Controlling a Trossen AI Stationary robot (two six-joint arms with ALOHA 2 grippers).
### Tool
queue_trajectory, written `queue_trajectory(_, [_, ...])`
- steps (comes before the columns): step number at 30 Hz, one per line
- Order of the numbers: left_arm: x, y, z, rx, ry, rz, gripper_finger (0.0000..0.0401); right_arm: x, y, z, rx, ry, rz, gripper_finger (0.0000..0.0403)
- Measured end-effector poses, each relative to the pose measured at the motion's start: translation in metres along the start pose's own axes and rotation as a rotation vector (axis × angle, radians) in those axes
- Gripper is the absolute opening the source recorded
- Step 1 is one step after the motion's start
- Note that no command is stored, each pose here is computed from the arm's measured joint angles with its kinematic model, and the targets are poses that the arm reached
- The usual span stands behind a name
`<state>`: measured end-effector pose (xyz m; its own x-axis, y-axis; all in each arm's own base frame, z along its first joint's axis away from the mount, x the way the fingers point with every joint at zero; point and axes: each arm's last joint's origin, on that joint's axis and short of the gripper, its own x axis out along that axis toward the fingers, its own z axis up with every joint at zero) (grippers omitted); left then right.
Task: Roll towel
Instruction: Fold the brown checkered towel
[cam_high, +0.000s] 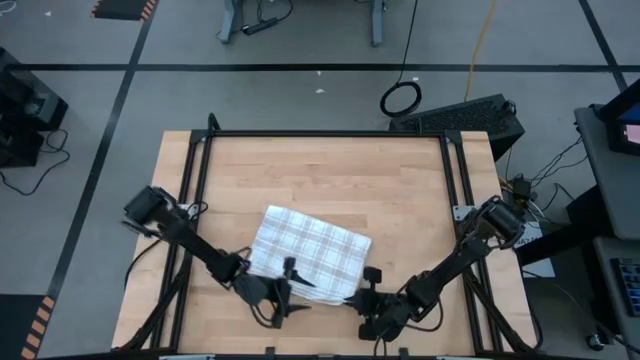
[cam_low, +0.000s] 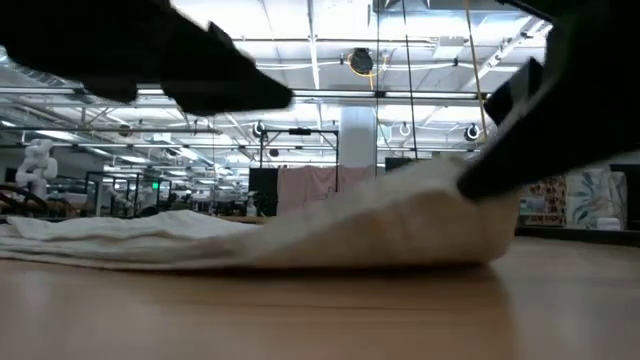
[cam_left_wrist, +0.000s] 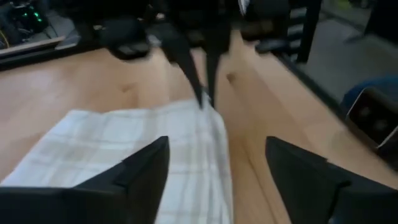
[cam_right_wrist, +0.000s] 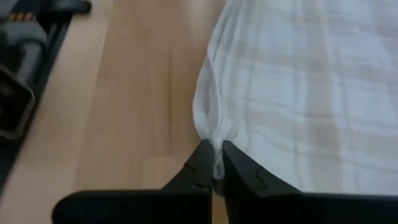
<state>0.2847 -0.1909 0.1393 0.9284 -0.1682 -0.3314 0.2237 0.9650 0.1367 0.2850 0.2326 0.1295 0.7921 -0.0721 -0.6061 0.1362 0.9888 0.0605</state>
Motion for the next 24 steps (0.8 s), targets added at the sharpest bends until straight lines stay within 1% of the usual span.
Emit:
queue_trajectory(2, [0.014,-0.006,-0.004,0.046,0.018,0.001,0.0292,-0.005,-0.004,0.008,0.038,-0.001,-0.004,0.0004])
queue_trajectory(4, [0.025,-0.012,-0.004,0.08,0.019,-0.001,0.0305,-0.009,-0.009,0.014,0.078,0.013,-0.007,0.0005])
queue_trajectory(6, [0.035,-0.017,-0.004,0.097,0.017,0.003,0.0311,-0.011,-0.012,0.018,0.119,0.036,0.012,0.0005])
queue_trajectory(9, [0.045,-0.02,-0.005,0.108,0.018,0.061,0.0313,-0.011,-0.014,0.022,0.162,0.063,0.045,0.0006])
queue_trajectory(13, [0.056,-0.02,-0.007,0.117,0.028,0.112,0.0313,-0.01,-0.014,0.021,0.175,0.079,0.056,0.0006])
queue_trajectory(19, [0.061,-0.011,-0.014,0.102,0.081,0.113,0.0312,-0.01,-0.013,0.022,0.184,0.068,0.066,0.0006])
queue_trajectory(22, [0.063,-0.006,-0.017,0.101,0.107,0.117,0.0296,-0.01,-0.014,0.023,0.19,0.066,0.066,0.0006])
queue_trajectory(24, [0.064,-0.003,-0.019,0.099,0.123,0.118,0.0273,-0.01,-0.014,0.024,0.195,0.057,0.07,0.0006])
